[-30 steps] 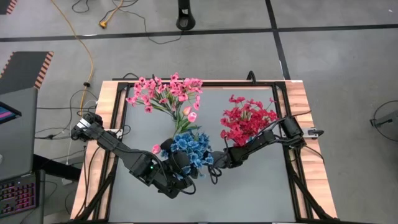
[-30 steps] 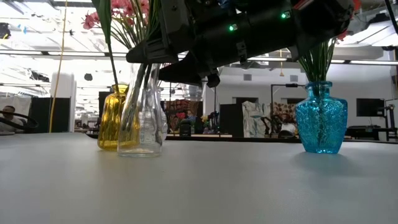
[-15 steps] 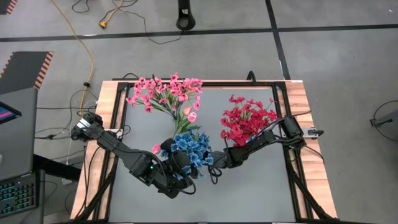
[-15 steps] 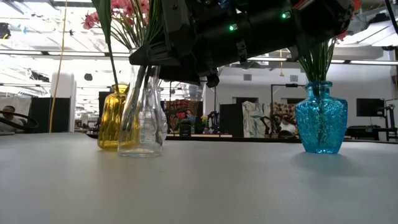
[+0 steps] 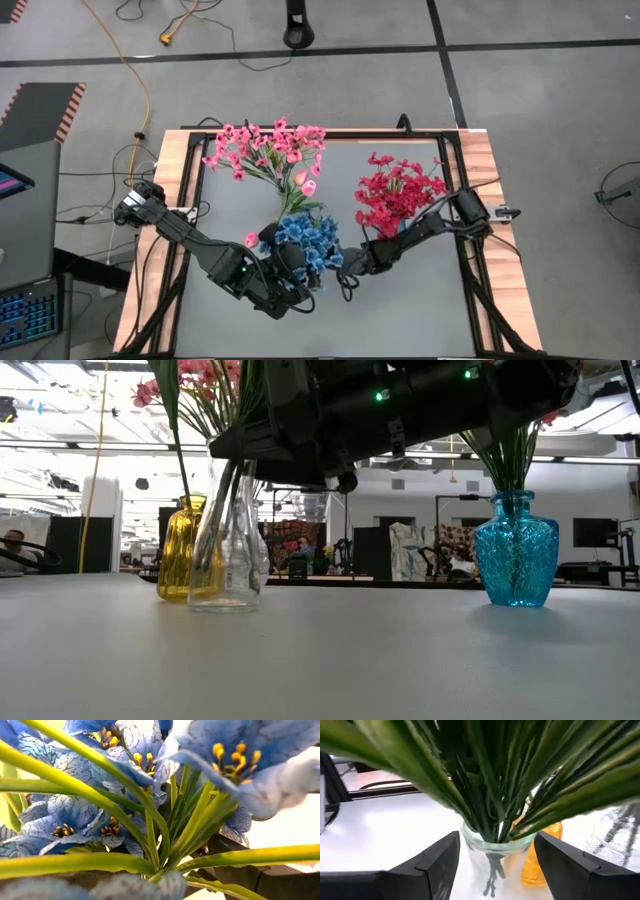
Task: Sort flowers into vase by color
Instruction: Put the blue flowers into the bottom transparent vase
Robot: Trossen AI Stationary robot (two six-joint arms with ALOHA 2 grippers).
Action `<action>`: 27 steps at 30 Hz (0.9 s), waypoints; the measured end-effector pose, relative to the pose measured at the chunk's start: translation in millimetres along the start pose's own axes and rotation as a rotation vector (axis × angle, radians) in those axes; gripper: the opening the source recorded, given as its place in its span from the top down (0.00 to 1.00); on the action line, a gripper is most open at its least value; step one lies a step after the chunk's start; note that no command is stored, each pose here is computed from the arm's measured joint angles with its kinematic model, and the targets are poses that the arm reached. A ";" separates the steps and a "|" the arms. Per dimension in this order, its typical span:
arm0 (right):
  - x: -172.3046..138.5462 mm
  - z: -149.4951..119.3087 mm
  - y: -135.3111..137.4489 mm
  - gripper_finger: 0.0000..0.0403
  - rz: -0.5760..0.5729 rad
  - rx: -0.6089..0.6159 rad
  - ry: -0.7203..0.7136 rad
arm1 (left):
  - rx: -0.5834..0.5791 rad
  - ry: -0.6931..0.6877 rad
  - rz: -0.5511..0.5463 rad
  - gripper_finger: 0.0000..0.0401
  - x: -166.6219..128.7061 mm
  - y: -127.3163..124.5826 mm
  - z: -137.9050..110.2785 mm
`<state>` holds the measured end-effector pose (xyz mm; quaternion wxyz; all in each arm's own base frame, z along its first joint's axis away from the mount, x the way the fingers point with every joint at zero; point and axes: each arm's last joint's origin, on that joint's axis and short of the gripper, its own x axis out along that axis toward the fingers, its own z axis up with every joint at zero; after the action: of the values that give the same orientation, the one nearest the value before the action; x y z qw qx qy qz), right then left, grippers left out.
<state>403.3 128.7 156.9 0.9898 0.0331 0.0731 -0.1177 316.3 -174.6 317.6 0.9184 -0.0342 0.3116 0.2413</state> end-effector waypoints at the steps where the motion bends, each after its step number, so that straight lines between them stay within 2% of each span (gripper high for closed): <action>1: -1.1 -0.3 1.4 0.30 -0.010 -0.002 -0.001 | 0.000 0.003 -0.003 0.49 0.0 -0.1 -0.1; 9: -4.1 0.0 5.1 0.30 -0.032 -0.026 -0.009 | 0.000 0.012 -0.012 0.49 0.0 -0.3 -0.4; 17: 2.3 1.1 -3.0 0.30 0.025 0.060 0.002 | 0.000 0.015 -0.015 0.49 0.1 -0.3 -0.4; 22: 8.4 2.2 -11.0 0.30 0.100 0.070 0.018 | 0.000 0.015 -0.015 0.49 0.0 -0.4 -0.5; 27: 11.5 2.0 -15.8 0.30 0.109 0.070 0.023 | 0.000 0.015 -0.015 0.49 0.0 -0.4 -0.5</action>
<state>410.9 110.7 156.4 0.9921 0.0728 0.0784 -0.0659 316.2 -175.1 317.2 0.9179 -0.0383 0.3182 0.2341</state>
